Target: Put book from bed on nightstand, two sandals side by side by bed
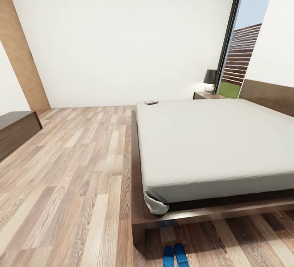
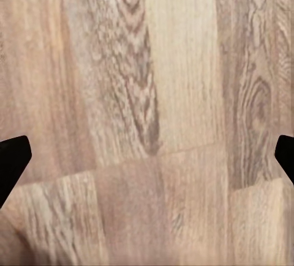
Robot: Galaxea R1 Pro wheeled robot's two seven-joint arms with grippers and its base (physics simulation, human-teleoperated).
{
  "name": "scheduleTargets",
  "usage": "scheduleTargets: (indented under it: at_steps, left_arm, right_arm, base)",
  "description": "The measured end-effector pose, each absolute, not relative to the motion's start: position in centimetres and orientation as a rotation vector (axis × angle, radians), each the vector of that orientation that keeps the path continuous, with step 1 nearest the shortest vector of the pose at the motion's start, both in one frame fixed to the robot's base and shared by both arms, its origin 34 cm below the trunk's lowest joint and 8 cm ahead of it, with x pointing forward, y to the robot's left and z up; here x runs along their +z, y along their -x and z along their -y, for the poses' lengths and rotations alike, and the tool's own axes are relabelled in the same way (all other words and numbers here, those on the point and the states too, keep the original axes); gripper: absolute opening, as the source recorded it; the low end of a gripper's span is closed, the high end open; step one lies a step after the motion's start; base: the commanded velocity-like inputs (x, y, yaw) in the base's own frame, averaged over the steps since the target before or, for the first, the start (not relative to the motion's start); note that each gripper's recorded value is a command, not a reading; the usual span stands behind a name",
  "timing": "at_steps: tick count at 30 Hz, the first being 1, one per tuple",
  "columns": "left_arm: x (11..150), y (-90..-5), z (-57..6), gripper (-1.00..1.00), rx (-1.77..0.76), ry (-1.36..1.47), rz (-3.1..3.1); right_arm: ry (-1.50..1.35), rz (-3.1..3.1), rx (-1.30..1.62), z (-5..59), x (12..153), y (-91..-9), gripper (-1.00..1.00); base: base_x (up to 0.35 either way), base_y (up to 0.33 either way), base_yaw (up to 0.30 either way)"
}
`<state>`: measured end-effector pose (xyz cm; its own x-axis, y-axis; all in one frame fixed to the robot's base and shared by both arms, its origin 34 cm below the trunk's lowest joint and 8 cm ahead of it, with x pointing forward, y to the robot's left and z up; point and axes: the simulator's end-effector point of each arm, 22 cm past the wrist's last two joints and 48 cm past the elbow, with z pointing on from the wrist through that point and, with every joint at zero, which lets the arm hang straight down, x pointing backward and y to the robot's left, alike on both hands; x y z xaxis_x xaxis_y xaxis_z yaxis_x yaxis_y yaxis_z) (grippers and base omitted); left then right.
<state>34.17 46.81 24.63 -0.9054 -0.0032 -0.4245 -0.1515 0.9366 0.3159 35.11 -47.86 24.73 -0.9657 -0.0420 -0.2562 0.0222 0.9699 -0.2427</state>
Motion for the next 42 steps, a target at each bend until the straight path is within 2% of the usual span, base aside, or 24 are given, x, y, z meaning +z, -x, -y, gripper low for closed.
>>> scheduleTargets:
  at_steps: [17, 27, 42]
  left_arm:
    - [28.4, -35.1, -46.7, 1.0, 0.48, 0.108, -2.665]
    - [30.2, -34.3, -46.8, 1.0, 0.486, 0.106, -2.682]
    - [32.8, -32.5, -47.0, 1.0, 0.496, 0.099, -2.713]
  right_arm:
    - [0.01, -2.87, -0.342, 47.1, 28.1, -35.4, 1.0]
    - [0.004, -2.945, -0.333, 46.4, 29.1, -32.5, 1.0]
    - [0.02, -3.045, -0.185, 38.5, 29.7, -28.7, 1.0]
  base:
    - [0.0, 0.0, 0.0]
    - [0.0, 0.0, 0.0]
    - [0.0, 0.0, 0.0]
